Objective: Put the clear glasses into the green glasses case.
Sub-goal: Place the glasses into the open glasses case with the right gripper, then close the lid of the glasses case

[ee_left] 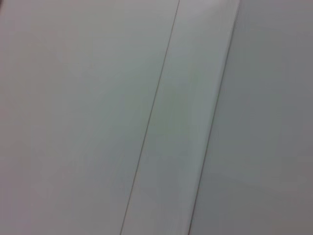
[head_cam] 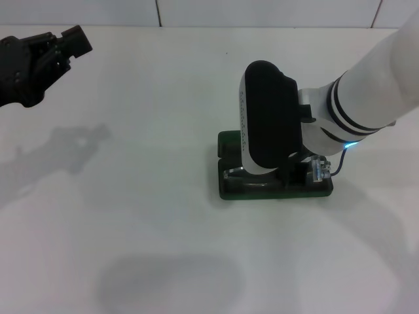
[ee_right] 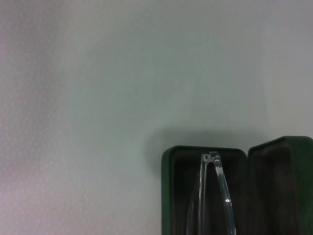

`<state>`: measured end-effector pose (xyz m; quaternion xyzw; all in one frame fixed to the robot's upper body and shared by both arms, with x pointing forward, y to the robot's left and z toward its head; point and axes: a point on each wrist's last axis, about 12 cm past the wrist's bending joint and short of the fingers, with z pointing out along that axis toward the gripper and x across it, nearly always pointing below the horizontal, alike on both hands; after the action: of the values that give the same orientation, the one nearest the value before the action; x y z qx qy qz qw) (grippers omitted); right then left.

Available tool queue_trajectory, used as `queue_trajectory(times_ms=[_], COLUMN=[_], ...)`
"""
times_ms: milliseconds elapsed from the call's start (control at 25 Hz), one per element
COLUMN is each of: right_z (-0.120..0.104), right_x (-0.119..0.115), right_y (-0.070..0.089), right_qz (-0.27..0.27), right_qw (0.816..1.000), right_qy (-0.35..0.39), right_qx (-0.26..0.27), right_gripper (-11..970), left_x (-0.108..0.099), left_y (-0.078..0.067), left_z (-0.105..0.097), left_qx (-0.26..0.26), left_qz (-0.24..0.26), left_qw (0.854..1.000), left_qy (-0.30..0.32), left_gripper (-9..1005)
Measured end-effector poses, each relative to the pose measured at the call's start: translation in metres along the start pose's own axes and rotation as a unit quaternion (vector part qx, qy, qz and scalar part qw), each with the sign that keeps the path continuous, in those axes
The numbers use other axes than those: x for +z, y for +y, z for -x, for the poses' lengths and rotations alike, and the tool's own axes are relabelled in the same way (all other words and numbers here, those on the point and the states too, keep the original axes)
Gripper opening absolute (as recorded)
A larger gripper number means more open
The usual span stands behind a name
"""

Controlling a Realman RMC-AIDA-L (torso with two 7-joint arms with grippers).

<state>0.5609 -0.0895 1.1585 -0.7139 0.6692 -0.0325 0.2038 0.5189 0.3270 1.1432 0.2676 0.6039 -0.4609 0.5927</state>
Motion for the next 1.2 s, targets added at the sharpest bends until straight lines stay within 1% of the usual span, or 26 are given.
queue_trajectory(times_ms=[240, 360, 720, 1200], right_z=[0.000, -0.002, -0.002, -0.003], right_x=[0.000, 0.001, -0.006, -0.012], right_y=[0.001, 0.003, 0.008, 0.016], right_qz=[0.000, -0.004, -0.019, -0.020], right_qw=[1.000, 1.000, 1.000, 1.000], right_qy=[0.002, 0.008, -0.001, -0.012], right_qx=[-0.003, -0.006, -0.011, -0.008], right_gripper=[72, 119, 131, 134], left_x=[0.000, 0.000, 0.001, 0.000], left_y=[0.000, 0.000, 0.000, 0.000], left_z=[0.000, 0.000, 0.000, 0.000], left_qx=[0.000, 0.000, 0.000, 0.000], left_qz=[0.000, 0.000, -0.001, 0.000], left_qw=[1.000, 1.000, 1.000, 1.000], left_qy=[0.001, 0.001, 0.001, 0.001], left_gripper=[92, 92, 92, 92])
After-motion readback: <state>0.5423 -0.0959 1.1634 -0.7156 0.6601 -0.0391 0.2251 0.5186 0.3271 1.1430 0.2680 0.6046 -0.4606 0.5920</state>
